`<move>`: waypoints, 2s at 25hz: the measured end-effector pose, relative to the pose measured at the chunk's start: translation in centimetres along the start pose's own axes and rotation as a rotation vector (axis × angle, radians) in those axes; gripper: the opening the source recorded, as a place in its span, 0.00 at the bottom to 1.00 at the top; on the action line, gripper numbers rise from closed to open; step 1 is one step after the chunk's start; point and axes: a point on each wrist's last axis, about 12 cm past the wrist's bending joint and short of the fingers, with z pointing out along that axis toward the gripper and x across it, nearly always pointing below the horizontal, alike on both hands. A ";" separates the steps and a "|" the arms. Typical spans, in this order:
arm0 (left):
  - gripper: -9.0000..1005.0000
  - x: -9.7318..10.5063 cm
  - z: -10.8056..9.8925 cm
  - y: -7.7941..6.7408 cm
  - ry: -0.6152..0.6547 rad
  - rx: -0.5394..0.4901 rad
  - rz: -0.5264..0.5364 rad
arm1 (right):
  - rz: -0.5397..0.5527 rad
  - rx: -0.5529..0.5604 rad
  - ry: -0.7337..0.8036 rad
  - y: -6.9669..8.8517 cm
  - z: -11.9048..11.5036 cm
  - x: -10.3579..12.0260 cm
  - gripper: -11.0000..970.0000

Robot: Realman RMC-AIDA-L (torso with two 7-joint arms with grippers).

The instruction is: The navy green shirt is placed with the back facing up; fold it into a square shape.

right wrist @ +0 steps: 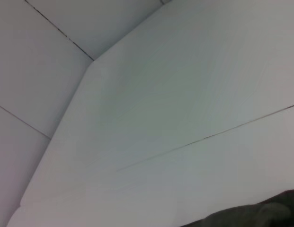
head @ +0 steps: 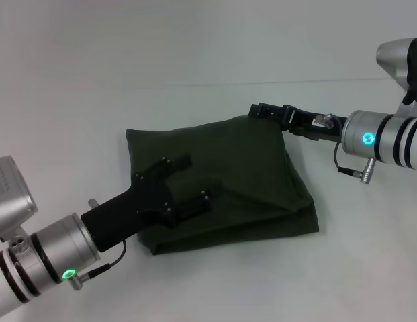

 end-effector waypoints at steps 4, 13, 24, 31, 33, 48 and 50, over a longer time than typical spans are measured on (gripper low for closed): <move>0.90 0.1 0.0 0.0 0.003 -0.005 -0.002 | 0.000 0.003 0.000 0.0 0.1 0.3 0.85; 0.90 0.2 -0.3 0.0 0.007 -0.014 -0.008 | -0.019 0.036 -0.004 -0.2 0.5 0.4 0.82; 0.90 0.3 -0.4 0.0 0.003 -0.012 -0.011 | -0.080 0.035 -0.019 0.3 1.0 0.2 0.19; 0.90 0.4 -0.3 -0.2 -0.002 -0.008 -0.025 | -0.101 0.037 -0.041 0.3 0.7 -0.7 0.07; 0.90 0.4 -0.3 -0.3 -0.003 -0.007 -0.025 | -0.111 0.033 -0.057 0.3 0.5 -1.3 0.06; 0.90 0.5 -0.1 -0.4 -0.007 -0.002 -0.048 | -0.122 0.040 -0.069 0.0 0.1 -1.7 0.06; 0.90 0.5 -0.1 -0.4 -0.007 -0.002 -0.048 | -0.117 0.045 -0.067 -0.2 0.0 -1.5 0.07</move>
